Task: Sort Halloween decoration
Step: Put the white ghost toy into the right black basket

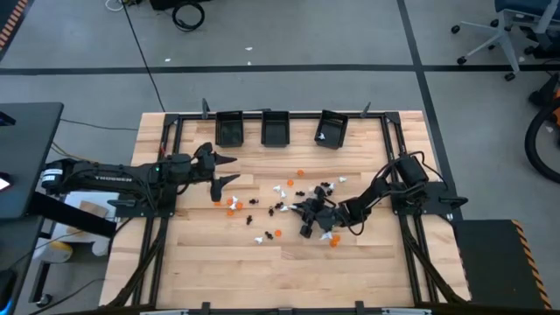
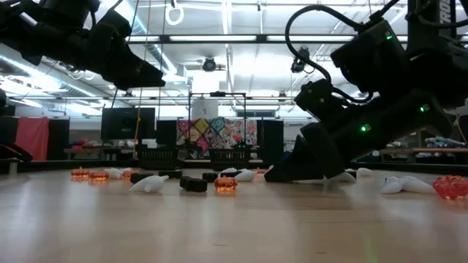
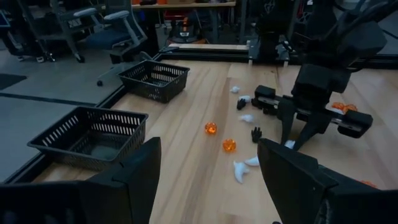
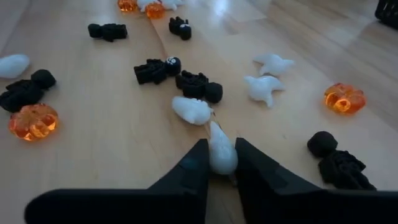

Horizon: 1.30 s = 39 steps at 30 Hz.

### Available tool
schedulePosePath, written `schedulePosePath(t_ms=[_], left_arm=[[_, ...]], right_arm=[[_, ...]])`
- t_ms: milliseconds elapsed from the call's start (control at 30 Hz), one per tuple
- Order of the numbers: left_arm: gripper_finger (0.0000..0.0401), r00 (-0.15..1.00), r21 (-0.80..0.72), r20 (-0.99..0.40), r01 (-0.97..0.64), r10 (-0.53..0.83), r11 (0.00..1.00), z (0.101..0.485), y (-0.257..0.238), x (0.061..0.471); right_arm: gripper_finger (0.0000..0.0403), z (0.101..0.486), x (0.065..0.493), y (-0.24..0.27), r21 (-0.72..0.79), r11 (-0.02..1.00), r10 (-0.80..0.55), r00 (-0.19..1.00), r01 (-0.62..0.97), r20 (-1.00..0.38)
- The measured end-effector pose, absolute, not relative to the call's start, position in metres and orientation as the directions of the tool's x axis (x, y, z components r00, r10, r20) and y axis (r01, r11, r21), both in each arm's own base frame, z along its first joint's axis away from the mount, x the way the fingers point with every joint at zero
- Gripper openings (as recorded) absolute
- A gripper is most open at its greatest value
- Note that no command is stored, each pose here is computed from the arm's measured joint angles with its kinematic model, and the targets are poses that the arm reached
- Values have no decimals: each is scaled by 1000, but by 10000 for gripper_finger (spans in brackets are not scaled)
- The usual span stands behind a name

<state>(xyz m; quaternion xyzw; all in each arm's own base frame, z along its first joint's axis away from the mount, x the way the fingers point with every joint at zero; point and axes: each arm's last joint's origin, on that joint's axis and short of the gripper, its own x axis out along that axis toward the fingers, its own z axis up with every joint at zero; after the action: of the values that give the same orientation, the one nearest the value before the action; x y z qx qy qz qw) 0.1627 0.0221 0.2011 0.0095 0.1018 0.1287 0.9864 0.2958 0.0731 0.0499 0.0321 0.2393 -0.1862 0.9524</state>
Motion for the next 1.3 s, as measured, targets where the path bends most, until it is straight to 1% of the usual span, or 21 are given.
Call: schedulePosePath(t_ms=[267, 500, 733, 900, 1067, 1200, 1300], left_arm=[[254, 946, 45, -199, -252, 256, 967, 201, 22, 163], [254, 946, 45, -199, -252, 256, 967, 201, 22, 163], [254, 946, 44, -199, -252, 256, 967, 201, 22, 163], [254, 946, 44, -200, -252, 256, 967, 201, 22, 163], [254, 946, 44, -200, -252, 256, 967, 201, 22, 163], [254, 946, 44, -200, -252, 256, 967, 201, 22, 163], [254, 946, 44, -200, -252, 256, 967, 201, 22, 163]], right_arm=[[75, 55, 297, 74, -28, 933, -333, 826, 360, -455], [74, 75, 294, 67, -77, 929, -352, 801, 361, -485], [74, 104, 291, 58, -105, 914, -394, 790, 392, -470], [74, 122, 282, 48, -188, 861, -503, 730, 473, -463], [74, 135, 273, 30, -240, 775, -623, 640, 585, -450], [74, 143, 269, 8, -243, 708, -688, 570, 663, -449], [74, 150, 267, -13, -214, 665, -717, 532, 715, -451]])
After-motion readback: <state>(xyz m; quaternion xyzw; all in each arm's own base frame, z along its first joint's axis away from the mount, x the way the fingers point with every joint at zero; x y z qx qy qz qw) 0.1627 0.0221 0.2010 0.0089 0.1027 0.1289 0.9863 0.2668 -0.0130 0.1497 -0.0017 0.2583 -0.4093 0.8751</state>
